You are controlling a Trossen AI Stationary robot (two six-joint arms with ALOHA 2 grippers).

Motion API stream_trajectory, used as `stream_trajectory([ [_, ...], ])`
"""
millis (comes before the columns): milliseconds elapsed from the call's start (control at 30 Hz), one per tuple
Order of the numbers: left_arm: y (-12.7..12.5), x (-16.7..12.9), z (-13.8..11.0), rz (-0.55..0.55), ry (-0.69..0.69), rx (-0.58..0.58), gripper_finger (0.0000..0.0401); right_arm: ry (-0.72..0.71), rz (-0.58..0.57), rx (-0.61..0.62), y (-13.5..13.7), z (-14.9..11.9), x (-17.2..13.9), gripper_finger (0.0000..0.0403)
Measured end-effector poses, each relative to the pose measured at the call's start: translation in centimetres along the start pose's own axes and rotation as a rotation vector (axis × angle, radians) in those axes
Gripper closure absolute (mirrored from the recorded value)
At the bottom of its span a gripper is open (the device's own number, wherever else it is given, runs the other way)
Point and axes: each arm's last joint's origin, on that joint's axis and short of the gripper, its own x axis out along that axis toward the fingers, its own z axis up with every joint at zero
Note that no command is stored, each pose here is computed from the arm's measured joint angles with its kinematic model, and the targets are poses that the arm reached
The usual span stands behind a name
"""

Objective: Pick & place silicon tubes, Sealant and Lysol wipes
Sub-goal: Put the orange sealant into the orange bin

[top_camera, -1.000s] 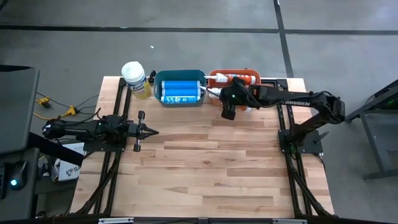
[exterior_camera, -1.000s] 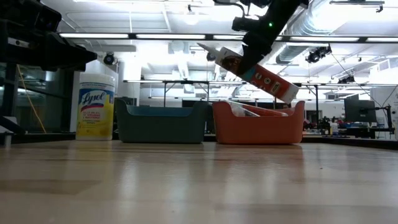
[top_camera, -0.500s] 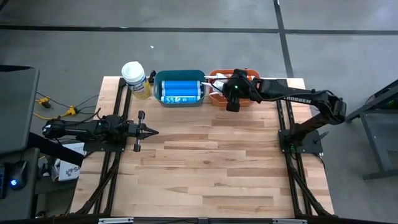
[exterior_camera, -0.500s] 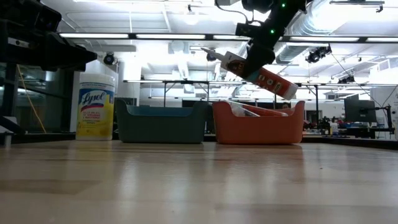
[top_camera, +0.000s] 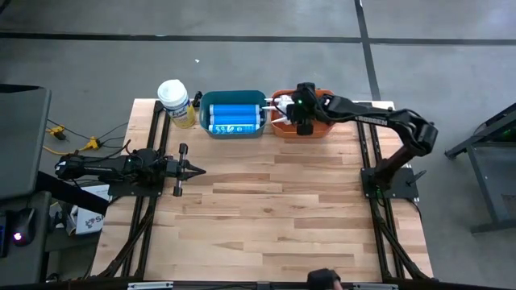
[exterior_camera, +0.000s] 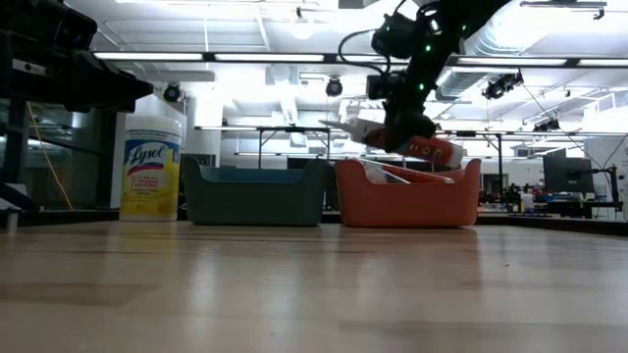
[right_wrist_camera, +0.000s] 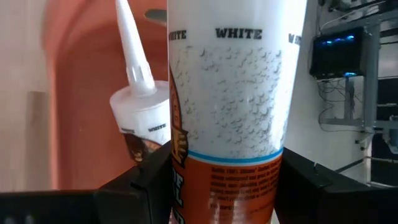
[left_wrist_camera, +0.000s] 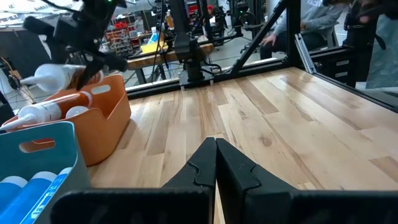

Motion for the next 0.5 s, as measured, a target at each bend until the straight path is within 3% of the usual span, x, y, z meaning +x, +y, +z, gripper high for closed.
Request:
stream_trajectory([
  [233,0.0,0.0,0.0,0.0,0.0,0.0,0.0401,0.011,0.075,0.007,-0.1,-0.9,2.1,0.0192],
  [500,0.0,0.0,0.0,0.0,0.0,0.0,0.0401,0.045,0.069,0.071,0.0,-1.0,2.0,0.016],
])
